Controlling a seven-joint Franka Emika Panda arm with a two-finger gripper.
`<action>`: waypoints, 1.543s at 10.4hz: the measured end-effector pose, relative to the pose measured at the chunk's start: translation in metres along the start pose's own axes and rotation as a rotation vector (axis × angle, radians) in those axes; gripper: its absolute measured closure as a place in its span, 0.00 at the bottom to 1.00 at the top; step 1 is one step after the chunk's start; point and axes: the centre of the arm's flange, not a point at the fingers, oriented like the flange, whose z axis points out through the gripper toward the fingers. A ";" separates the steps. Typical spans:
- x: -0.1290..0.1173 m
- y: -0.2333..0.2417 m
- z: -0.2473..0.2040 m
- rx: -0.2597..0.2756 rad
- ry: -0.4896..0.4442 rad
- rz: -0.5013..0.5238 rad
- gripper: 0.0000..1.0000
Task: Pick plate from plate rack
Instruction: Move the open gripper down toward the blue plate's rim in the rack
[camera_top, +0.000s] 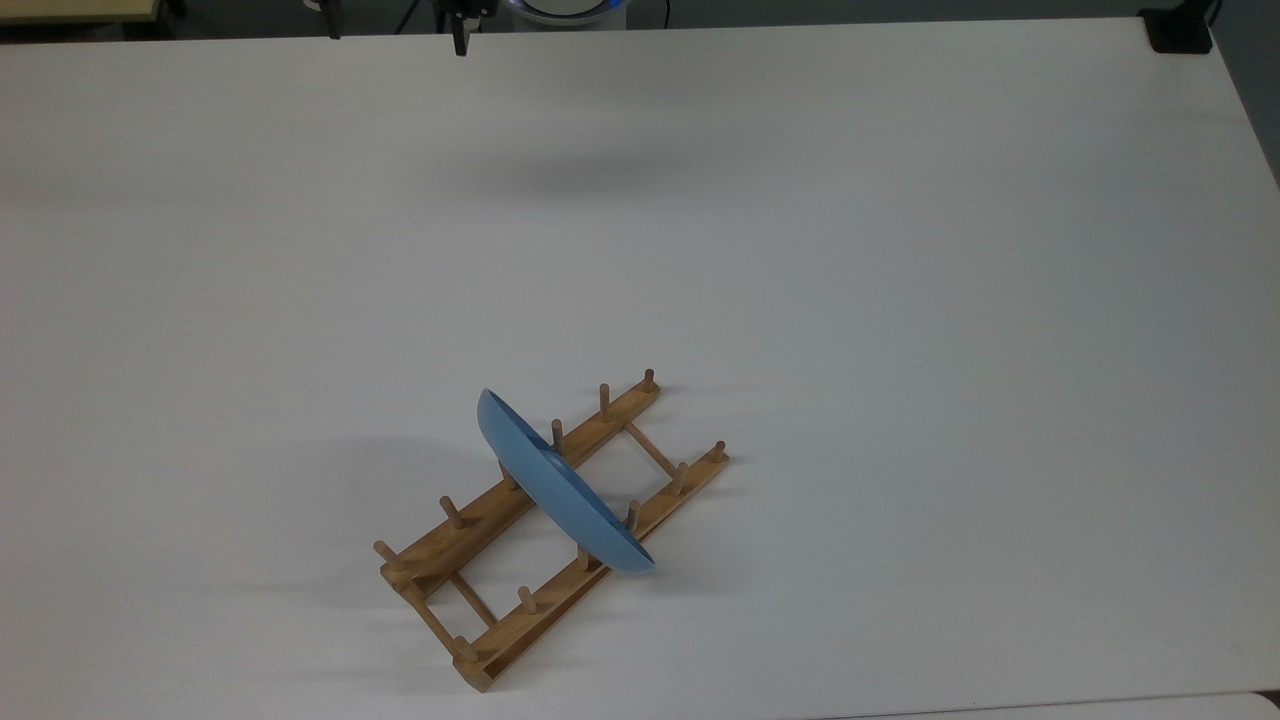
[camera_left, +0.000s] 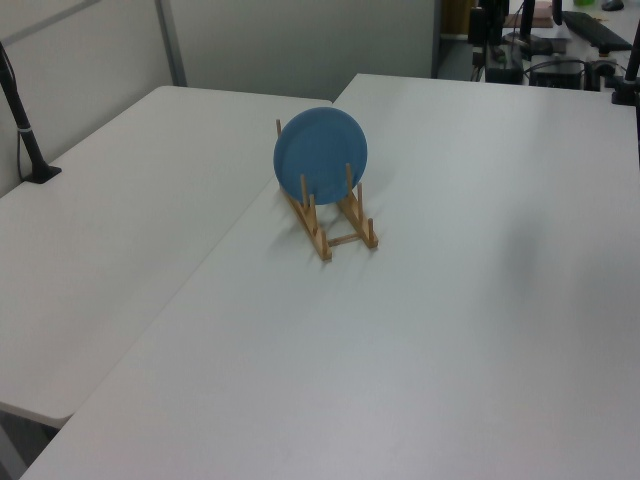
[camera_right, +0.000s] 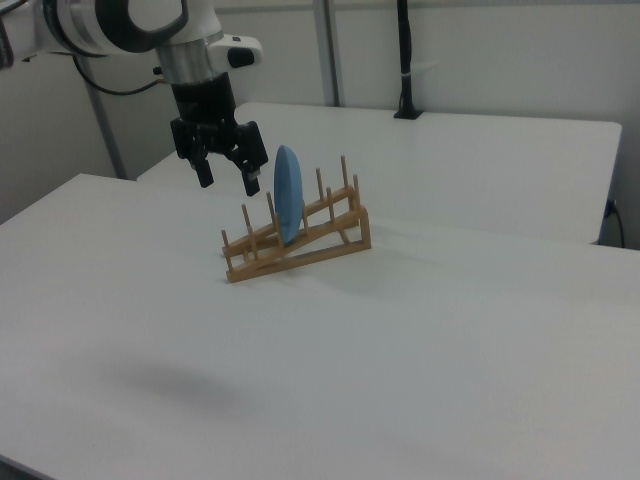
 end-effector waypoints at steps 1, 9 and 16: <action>0.000 0.000 0.000 0.000 -0.001 -0.001 0.00; 0.000 0.000 0.001 0.000 -0.002 -0.012 0.00; 0.016 -0.008 -0.002 -0.001 0.096 -0.029 0.00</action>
